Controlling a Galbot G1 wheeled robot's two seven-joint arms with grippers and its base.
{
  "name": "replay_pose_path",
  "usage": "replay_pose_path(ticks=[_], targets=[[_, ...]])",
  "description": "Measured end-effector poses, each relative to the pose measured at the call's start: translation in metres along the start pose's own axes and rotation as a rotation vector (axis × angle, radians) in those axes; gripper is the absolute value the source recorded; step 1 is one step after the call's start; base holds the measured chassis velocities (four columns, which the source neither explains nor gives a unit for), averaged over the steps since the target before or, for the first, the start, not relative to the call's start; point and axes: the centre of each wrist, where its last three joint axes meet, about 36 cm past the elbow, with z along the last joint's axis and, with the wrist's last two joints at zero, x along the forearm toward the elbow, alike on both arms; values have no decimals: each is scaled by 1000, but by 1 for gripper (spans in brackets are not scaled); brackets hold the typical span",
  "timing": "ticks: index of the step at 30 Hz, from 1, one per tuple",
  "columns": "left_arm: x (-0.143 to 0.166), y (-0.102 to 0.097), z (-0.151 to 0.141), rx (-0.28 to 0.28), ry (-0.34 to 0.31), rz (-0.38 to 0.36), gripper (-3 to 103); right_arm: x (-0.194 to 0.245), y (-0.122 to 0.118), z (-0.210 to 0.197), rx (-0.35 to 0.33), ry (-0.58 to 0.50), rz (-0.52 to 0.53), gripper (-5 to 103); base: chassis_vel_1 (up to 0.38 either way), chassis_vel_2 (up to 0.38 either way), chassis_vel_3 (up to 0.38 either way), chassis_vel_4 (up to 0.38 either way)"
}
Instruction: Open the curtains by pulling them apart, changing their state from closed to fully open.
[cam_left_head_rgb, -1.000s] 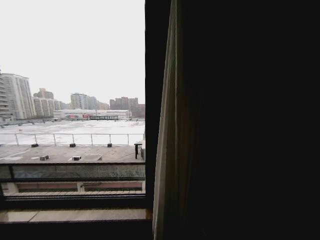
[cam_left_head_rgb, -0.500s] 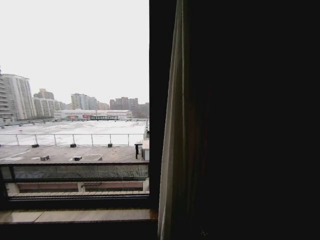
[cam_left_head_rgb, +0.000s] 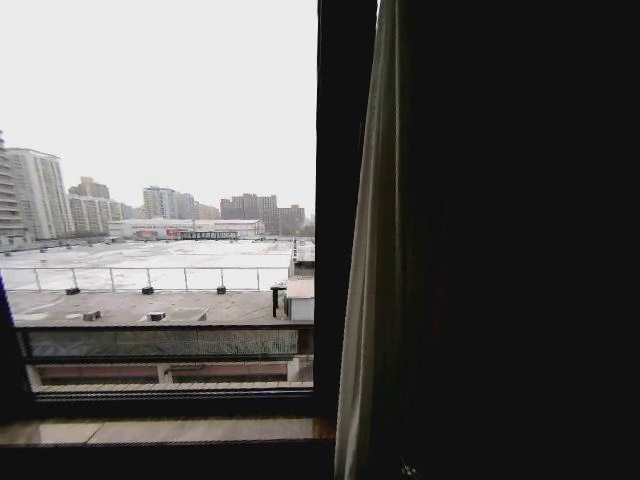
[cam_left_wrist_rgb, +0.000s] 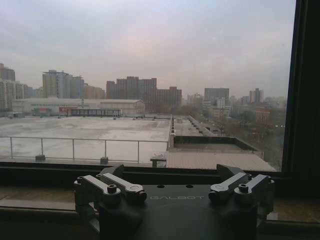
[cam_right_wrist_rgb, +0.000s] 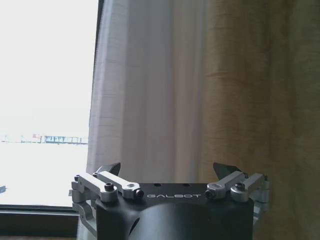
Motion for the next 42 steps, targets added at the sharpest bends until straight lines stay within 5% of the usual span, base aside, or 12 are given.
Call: replay_pose_path(ticks=[42], targets=[[2, 0, 5, 5, 8, -2, 100, -2, 7, 3, 39, -10, -55, 100, 326, 248, -328, -249]])
